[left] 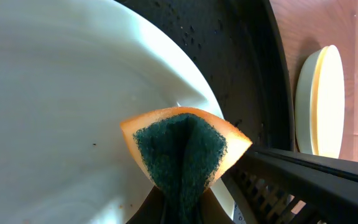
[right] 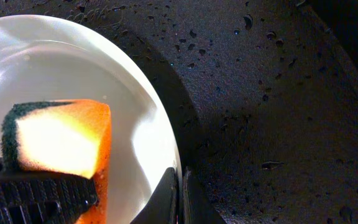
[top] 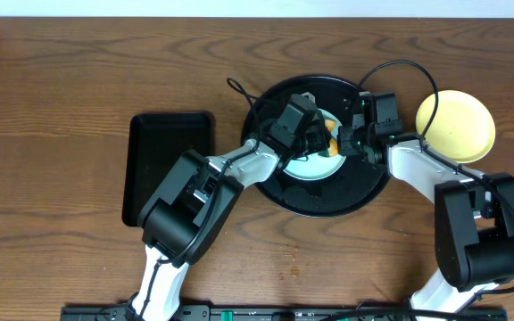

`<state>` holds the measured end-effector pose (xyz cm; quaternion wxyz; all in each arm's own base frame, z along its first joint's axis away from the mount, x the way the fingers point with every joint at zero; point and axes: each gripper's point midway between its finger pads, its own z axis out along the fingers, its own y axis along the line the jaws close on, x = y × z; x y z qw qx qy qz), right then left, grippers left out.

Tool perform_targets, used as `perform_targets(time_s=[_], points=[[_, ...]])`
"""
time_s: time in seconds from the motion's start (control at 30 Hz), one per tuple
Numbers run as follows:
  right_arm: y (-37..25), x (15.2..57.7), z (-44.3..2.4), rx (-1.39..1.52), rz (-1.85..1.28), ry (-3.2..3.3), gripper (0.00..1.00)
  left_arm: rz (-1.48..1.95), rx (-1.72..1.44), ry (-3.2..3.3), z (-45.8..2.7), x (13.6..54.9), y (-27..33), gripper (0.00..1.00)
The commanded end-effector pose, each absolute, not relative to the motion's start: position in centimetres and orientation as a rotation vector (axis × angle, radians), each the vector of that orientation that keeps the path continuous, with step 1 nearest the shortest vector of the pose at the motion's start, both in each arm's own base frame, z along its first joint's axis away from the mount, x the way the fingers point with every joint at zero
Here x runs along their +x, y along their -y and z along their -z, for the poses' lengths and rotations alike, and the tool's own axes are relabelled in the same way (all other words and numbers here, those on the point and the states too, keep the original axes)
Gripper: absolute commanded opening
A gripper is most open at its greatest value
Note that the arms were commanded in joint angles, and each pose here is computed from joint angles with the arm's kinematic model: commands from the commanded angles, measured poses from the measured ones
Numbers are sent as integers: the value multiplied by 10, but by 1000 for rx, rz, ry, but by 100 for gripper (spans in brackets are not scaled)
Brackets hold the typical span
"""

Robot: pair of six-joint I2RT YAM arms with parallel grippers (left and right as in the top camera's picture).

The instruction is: Clean dirty plates on tray and stack at the side

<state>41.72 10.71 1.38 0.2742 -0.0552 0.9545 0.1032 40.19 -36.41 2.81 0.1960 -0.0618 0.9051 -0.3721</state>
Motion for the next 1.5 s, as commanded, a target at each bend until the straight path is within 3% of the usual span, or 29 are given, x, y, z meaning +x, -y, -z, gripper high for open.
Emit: perform_targets(time_s=[0.0,0.87,1.17,1.47], points=[[-107,413,-14,-147,-284,-2574,1,1038,-170,-2552,-17,399,372,8],[-107,413,-14,-148,-284,-2571,1,611,-55,-2645,19,411,300,7],[-107,413,-14,-147,-284,-2571,1,386,24,-2577,-17,423,265,7],[-107,413,-14,-147,-284,-2571,1,575,37,-2458,-96,421,281,8]])
